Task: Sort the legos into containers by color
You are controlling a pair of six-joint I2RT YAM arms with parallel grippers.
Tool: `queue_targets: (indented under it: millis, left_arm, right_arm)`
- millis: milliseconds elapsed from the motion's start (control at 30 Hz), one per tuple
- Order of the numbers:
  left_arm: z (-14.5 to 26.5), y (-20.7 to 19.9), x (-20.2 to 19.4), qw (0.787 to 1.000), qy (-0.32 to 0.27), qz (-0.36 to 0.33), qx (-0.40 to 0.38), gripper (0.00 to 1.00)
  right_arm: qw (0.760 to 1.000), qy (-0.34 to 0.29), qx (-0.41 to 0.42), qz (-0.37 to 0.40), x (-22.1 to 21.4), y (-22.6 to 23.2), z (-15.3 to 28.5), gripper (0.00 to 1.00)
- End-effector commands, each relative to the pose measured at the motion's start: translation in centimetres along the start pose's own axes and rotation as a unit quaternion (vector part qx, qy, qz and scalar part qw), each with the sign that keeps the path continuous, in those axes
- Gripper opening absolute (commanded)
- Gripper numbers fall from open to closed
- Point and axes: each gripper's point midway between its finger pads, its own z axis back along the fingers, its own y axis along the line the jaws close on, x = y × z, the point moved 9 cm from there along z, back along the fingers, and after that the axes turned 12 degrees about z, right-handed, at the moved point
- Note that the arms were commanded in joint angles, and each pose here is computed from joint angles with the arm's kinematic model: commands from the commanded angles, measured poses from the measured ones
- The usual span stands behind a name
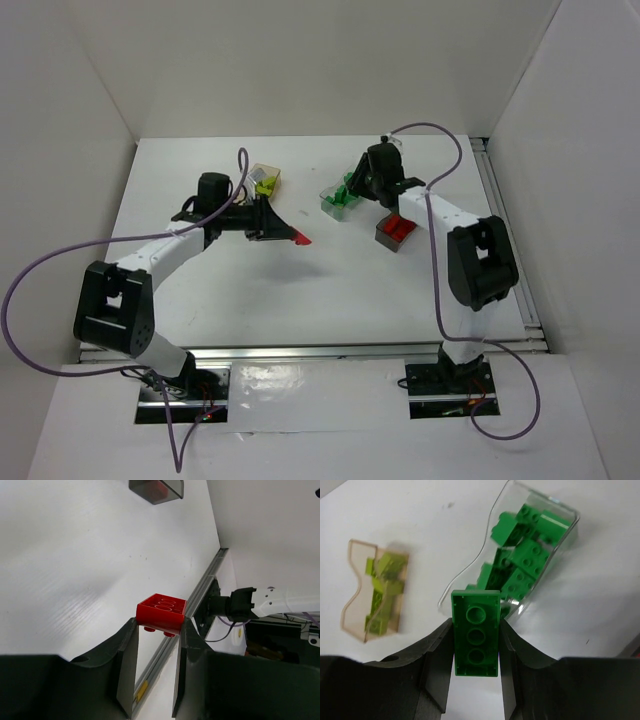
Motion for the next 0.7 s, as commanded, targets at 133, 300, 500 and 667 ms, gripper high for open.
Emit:
queue_targets:
  millis: [133,300,500,667]
  left_arm:
    - [0.7,-0.7,0.6,0.999,-0.012,-0.023,0.02,0.0]
    - [0.8,-0.8,0.6,0.999,-0.009,-0.028,0.022,0.0]
    - [0.9,-0.9,0.6,0.999,-0.007,-0.029,0.024,0.0]
    - [0.7,-1.7,1.2,0.999,-0.012,-0.037,0.027,0.0]
  right_arm:
    - [0.995,-0.033,-0.085,-0.028,1.7,-0.2,-5.0,0.36]
    - [0.998,-0.022,-0.054,-0.008,1.4,0.3,-7.7,0.89]
    - [0.997,-0.03,-0.067,-0.003,2.3,0.3,-5.4,0.89]
    - [0.993,-0.09,-0.076,0.001,4.4,0.3,0.0,0.83]
